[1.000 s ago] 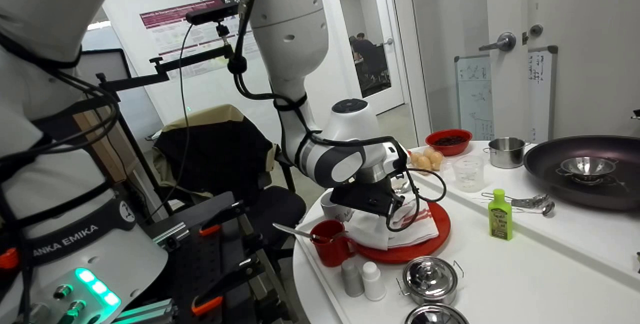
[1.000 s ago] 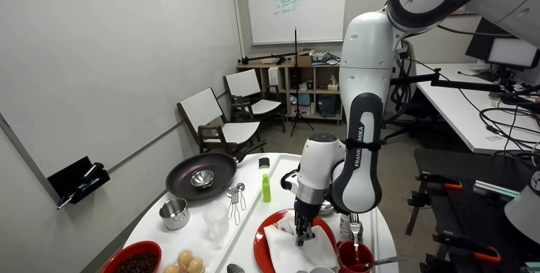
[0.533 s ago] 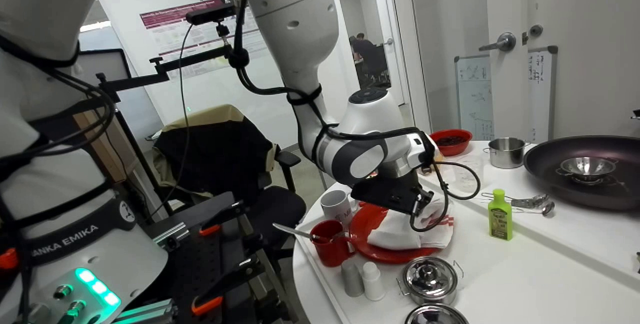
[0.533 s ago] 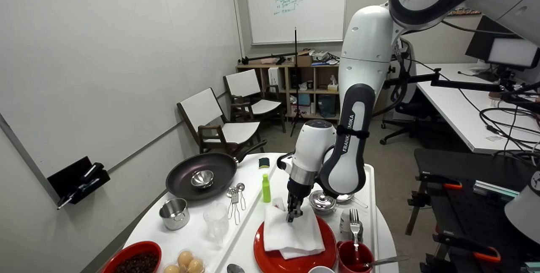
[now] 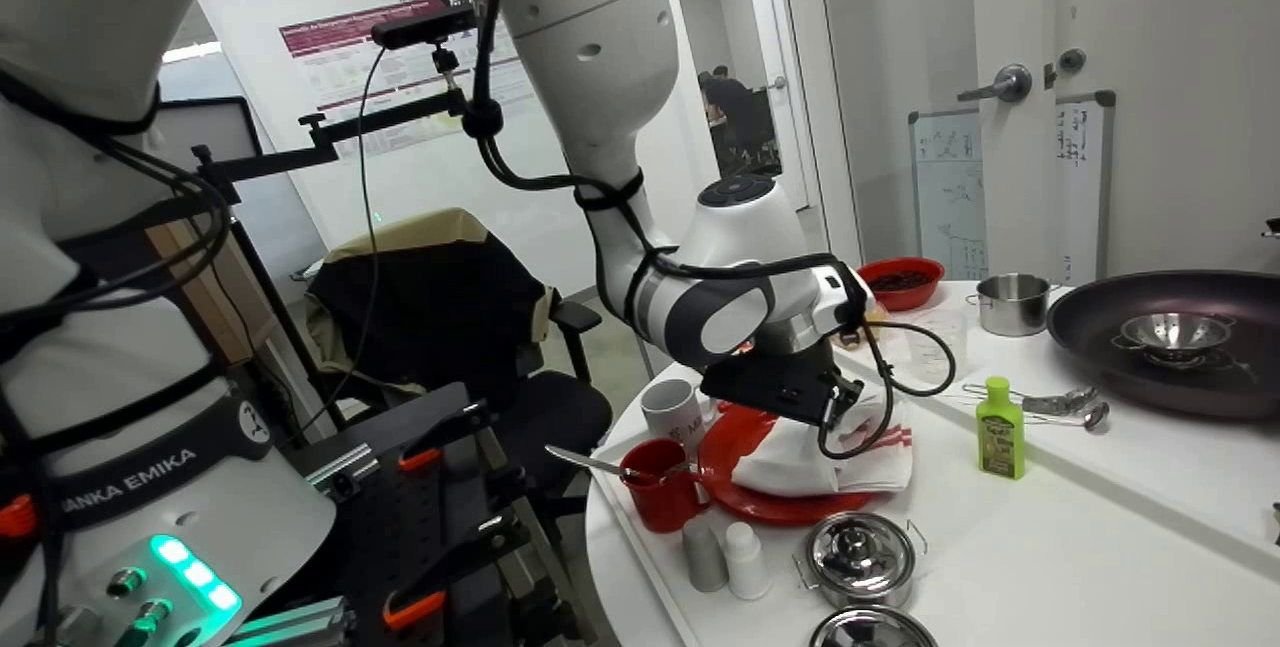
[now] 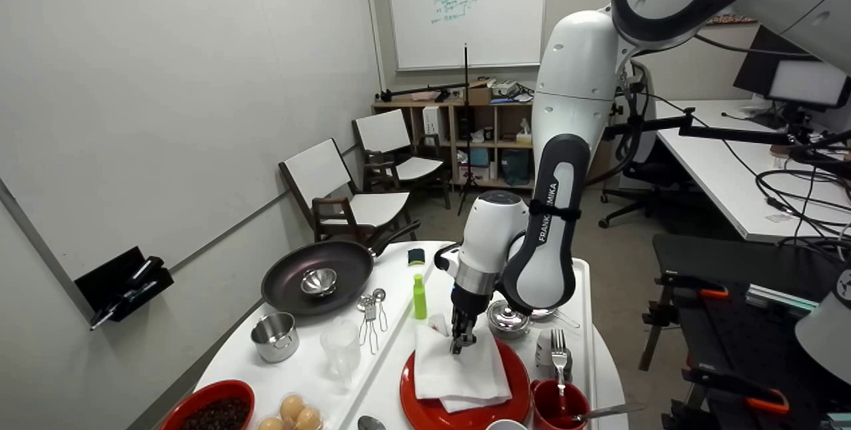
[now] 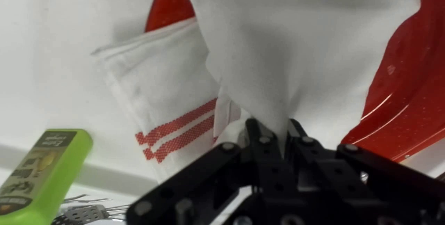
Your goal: Pick up the cloth and clean the plate
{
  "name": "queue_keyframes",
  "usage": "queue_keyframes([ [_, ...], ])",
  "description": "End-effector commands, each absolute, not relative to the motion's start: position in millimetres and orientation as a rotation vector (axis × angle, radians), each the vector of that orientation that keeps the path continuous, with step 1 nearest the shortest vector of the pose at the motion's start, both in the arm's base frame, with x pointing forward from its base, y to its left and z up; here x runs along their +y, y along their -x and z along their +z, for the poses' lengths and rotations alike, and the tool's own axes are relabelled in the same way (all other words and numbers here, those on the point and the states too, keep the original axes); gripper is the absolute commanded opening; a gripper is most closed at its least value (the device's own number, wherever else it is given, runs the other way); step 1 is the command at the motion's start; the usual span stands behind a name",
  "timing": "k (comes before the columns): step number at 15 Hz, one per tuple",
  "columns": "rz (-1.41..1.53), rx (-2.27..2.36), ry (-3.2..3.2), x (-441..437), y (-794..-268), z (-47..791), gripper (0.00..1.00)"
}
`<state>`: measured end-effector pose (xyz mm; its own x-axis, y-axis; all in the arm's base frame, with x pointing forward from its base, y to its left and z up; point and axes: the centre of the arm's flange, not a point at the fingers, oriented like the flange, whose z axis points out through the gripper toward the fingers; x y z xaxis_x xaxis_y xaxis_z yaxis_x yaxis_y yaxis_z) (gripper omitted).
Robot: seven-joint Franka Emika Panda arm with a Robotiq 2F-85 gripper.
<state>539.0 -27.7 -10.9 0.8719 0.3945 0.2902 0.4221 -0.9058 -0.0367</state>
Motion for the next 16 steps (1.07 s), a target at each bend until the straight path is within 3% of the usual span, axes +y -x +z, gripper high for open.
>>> queue_keyframes([
  [1, -0.372, -0.771, 2.901, 13, -517, -17, 0.03],
  [8, -0.312, -0.930, 2.841, 61, -496, -25, 0.03],
  [16, -0.413, -0.687, 2.947, -28, -534, -6, 0.03],
])
